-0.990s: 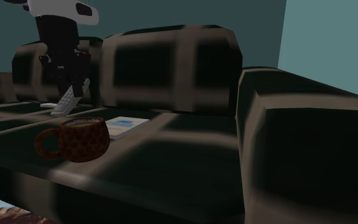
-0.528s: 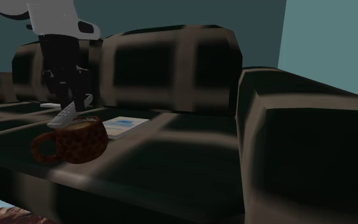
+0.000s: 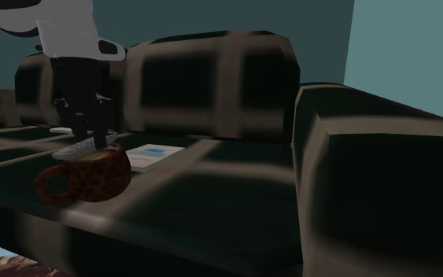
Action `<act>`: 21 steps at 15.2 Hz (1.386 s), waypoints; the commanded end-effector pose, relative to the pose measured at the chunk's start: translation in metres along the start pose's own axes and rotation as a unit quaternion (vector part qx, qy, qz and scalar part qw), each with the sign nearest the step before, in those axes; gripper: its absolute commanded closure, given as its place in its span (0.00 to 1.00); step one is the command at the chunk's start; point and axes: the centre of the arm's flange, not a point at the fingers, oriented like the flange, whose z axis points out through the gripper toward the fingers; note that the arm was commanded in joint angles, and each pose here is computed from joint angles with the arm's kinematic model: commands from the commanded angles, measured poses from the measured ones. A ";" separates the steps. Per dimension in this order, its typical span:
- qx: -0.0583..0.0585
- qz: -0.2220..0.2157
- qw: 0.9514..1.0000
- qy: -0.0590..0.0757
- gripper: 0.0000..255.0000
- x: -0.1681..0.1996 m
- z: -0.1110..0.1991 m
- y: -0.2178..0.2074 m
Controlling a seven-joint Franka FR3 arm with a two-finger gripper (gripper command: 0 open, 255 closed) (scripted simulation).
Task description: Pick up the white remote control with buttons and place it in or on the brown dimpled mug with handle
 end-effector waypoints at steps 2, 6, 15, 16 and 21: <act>0.000 0.000 1.000 0.000 1.00 0.000 0.000 0.000; 0.000 0.000 1.000 0.000 0.00 0.000 0.000 0.000; 0.000 0.000 1.000 0.000 0.00 0.000 -0.050 0.000; 0.000 0.000 1.000 0.000 0.00 0.000 -0.050 0.000; 0.000 0.000 1.000 0.000 0.00 0.000 -0.050 0.000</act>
